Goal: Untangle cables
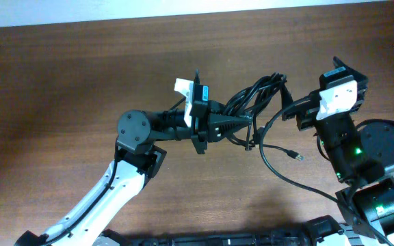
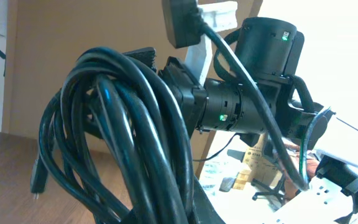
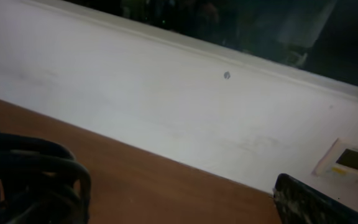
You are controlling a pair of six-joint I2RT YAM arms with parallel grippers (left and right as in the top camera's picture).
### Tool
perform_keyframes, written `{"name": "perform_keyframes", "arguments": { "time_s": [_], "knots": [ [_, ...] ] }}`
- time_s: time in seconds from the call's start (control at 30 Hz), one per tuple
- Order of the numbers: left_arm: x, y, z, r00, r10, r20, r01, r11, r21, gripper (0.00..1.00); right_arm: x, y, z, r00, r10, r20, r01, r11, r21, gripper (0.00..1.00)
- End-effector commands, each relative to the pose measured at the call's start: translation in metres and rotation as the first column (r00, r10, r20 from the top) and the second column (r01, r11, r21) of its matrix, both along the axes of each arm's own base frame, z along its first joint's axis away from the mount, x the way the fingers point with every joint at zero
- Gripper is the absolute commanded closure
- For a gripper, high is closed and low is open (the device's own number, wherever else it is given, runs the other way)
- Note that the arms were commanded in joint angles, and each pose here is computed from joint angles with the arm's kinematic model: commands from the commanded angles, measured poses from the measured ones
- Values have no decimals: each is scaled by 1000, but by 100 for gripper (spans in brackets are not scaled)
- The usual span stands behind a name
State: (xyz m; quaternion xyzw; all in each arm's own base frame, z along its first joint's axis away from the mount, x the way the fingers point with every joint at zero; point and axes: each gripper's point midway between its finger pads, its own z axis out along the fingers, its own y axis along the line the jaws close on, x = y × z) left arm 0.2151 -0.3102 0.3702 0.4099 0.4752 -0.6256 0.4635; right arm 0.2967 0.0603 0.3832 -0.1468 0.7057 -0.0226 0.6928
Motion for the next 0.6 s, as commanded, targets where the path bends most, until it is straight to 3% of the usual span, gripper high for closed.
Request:
{"name": "perform_keyframes", "arguments": {
  "time_s": [0.0, 0.13, 0.37, 0.43, 0.57],
  "knots": [
    [-31, 5, 8, 991, -112, 70, 111, 994, 12, 100, 5, -41, -4, 981, -194, -28, 194, 981, -4, 0],
    [-14, 10, 12, 998, -34, 54, 35, 999, -11, 100, -2, -4, -32, 989, 25, -145, -27, 1000, -7, 0],
    [14, 27, 14, 998, 62, 23, -62, 998, -19, 100, -11, 5, -58, 965, 81, -250, -87, 996, -13, 0],
    [22, 35, 13, 996, 89, 17, -89, 996, -17, 100, -10, 1, -62, 965, 58, -254, -80, 994, -76, 0],
    [29, 48, 9, 996, 84, -28, -84, 996, 13, 100, -5, -35, -60, 961, -153, -231, 118, 981, -157, 0]
  ]
}}
